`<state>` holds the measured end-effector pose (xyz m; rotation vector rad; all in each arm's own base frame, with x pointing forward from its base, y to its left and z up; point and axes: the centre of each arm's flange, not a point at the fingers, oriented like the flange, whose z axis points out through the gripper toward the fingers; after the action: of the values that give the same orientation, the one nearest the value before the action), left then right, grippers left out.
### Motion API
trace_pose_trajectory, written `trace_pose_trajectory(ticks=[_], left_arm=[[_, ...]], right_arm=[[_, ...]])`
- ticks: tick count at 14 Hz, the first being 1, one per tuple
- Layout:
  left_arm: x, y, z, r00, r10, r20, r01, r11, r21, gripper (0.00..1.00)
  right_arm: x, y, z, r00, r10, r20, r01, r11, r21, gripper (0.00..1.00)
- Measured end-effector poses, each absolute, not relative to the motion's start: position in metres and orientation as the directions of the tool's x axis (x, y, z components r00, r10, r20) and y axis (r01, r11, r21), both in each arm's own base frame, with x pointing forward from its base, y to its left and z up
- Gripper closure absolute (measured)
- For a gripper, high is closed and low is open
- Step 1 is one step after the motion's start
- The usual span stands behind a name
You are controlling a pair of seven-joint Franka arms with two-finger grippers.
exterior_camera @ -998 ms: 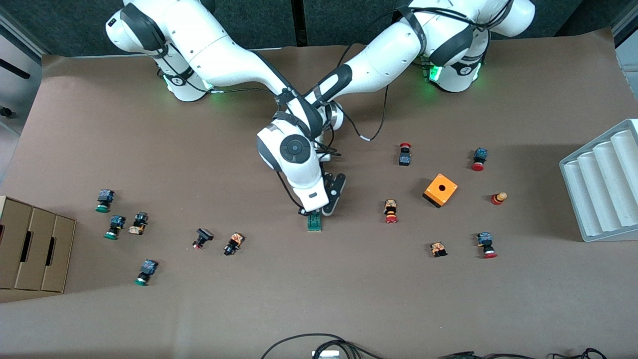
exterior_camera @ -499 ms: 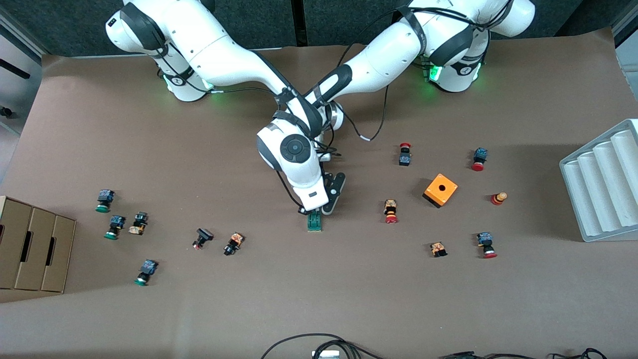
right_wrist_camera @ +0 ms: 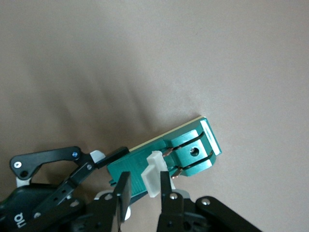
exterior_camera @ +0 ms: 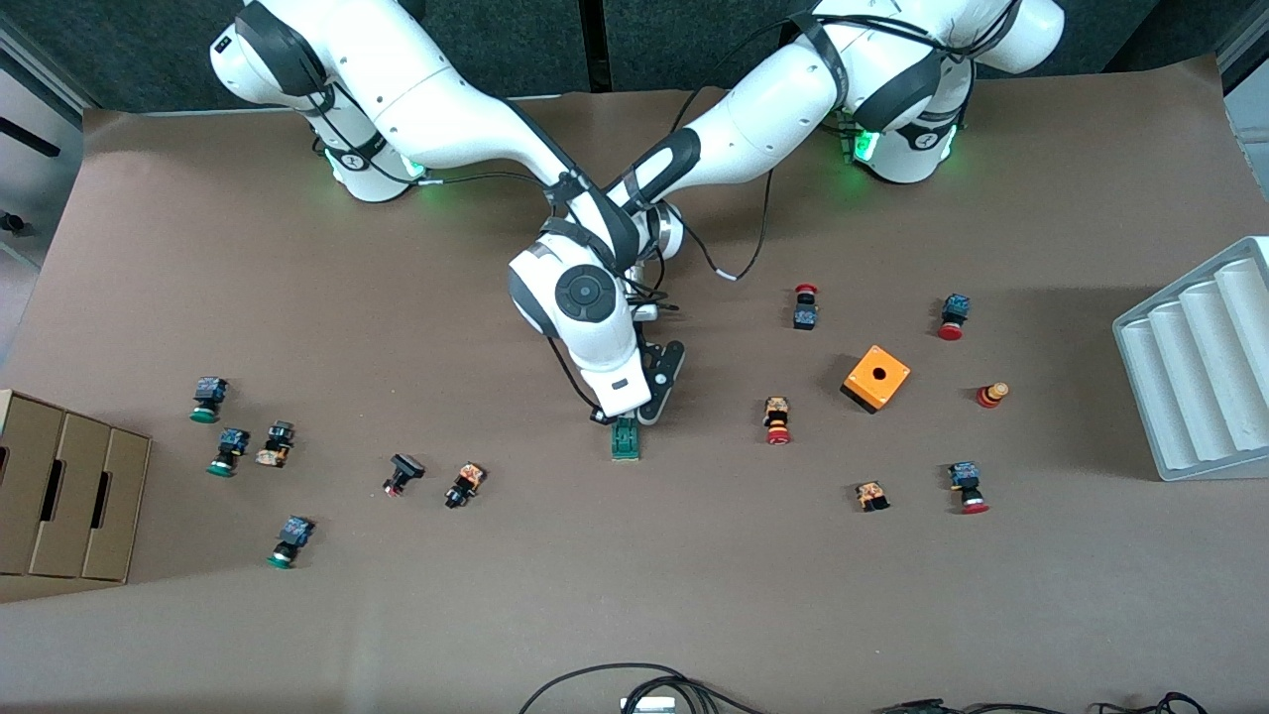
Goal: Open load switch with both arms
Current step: 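Press the white handle down into the switch contacts with the right gripper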
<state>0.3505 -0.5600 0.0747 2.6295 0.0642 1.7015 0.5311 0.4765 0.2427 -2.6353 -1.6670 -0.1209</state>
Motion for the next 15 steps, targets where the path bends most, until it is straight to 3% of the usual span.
trace_pose_trajectory(ticks=[15], left_arm=[[0.351, -0.56, 0.075, 0.409, 0.039, 0.912, 0.03, -0.999, 0.03, 0.51]], right_arm=[[0.519, 0.484, 0.236, 0.484, 0.873, 0.065, 0.874, -0.486, 0.013, 0.68]])
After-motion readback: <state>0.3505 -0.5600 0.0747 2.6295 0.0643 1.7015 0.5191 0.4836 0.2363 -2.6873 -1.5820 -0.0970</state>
